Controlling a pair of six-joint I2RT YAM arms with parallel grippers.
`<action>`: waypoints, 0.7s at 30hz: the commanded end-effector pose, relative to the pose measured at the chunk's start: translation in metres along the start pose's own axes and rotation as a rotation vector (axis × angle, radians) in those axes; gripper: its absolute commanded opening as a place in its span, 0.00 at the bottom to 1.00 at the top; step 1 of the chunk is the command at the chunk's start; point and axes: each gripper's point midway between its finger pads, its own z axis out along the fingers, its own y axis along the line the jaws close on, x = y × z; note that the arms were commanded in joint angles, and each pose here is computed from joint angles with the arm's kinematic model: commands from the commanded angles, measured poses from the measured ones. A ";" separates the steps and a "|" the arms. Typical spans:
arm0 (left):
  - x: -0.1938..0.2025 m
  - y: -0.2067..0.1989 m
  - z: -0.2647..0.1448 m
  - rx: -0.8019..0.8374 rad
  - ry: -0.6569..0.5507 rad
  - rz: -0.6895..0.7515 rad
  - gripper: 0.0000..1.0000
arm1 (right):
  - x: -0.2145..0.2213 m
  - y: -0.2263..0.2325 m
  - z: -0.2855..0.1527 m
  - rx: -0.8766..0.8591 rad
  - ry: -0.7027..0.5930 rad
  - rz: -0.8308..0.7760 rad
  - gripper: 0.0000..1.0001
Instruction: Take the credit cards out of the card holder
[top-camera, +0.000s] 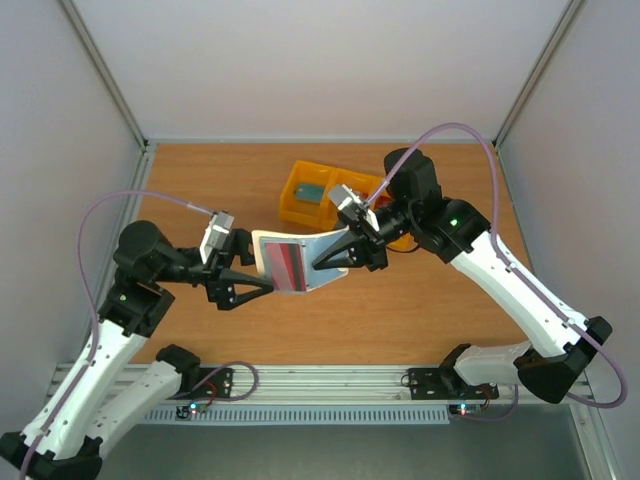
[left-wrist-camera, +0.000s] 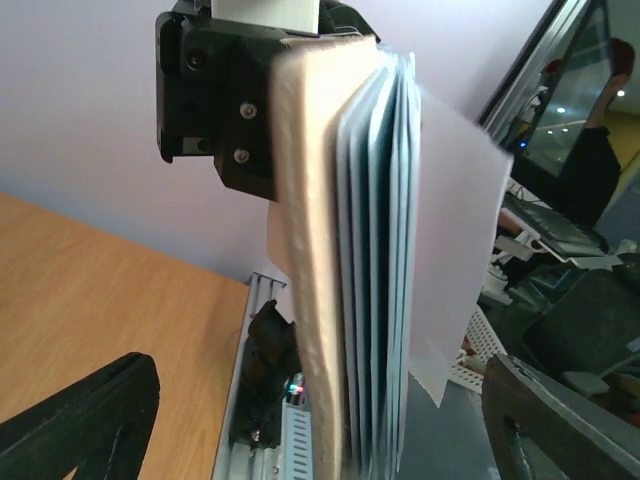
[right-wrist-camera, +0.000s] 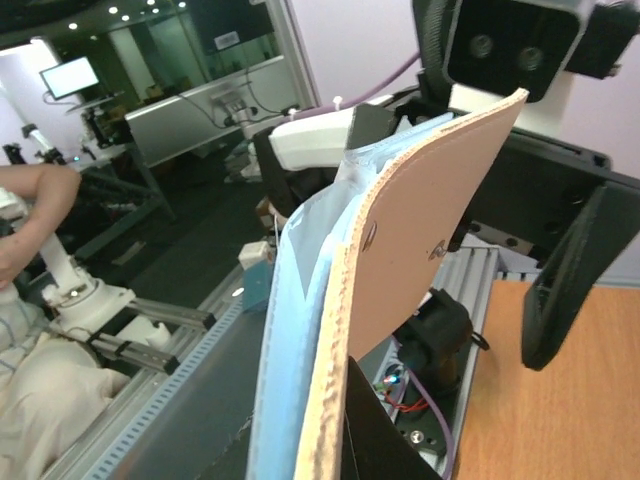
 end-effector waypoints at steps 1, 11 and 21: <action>-0.025 -0.024 0.000 0.073 -0.010 0.072 0.85 | -0.017 0.037 -0.006 -0.091 -0.012 -0.094 0.01; -0.046 -0.041 -0.001 0.121 -0.065 0.076 0.60 | -0.019 0.043 -0.008 -0.099 -0.005 -0.082 0.04; -0.051 -0.046 0.000 0.133 -0.101 0.124 0.77 | -0.019 0.029 -0.005 -0.083 -0.003 -0.066 0.04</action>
